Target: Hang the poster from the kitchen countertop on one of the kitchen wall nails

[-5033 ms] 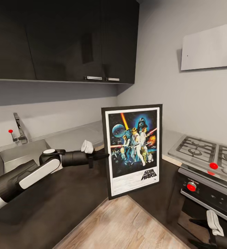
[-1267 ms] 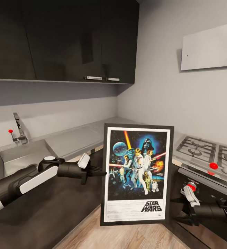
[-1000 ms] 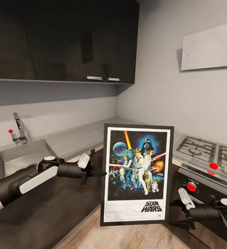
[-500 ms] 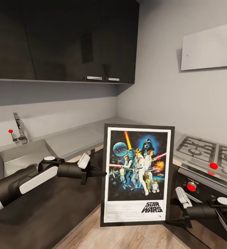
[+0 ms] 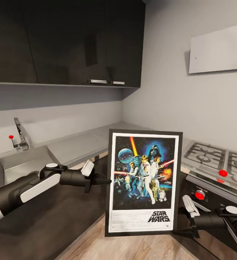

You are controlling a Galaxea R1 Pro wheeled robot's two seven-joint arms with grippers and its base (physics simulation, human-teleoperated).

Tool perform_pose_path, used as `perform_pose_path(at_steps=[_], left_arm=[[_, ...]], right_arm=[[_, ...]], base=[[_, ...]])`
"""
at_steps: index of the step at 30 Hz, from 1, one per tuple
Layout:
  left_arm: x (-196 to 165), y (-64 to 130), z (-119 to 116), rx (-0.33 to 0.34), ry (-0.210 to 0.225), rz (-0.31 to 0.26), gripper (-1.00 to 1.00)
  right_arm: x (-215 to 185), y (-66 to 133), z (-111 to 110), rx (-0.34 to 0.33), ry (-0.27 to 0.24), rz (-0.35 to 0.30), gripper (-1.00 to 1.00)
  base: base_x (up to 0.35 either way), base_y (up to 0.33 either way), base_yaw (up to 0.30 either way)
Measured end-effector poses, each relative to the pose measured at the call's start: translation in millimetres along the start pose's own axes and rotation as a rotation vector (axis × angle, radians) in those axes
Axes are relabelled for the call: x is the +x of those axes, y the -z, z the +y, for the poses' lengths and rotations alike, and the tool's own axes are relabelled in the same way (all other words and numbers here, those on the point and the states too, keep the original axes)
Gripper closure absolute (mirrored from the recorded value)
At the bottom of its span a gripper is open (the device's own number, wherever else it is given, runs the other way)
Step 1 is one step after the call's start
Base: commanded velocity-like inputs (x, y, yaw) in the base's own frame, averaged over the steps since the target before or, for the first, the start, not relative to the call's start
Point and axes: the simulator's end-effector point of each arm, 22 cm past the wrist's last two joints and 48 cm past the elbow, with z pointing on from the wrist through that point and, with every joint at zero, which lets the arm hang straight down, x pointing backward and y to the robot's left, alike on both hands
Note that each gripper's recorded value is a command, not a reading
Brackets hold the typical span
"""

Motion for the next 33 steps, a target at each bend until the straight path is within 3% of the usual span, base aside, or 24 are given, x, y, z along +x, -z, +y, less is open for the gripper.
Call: perform_pose_path(at_steps=[20,21,33], left_arm=[[-1.7,-0.1,-1.0,0.002,-0.004,-0.002,1.00],[-1.7,-0.1,-1.0,0.002,-0.004,-0.002,1.00],[-2.3,0.1,1.0,-0.006,-0.011,-0.005,1.00]], right_arm=[[-0.7,-2.5,0.9,-0.004,0.003,-0.003,-1.00],[-0.7,-2.5,0.9,-0.004,0.003,-0.003,1.00],[-0.9,-2.6,1.8,-0.008,0.007,-0.004,1.00]], base=[[0.000,0.000,0.000],[0.000,0.000,0.000],[0.000,0.000,0.000]])
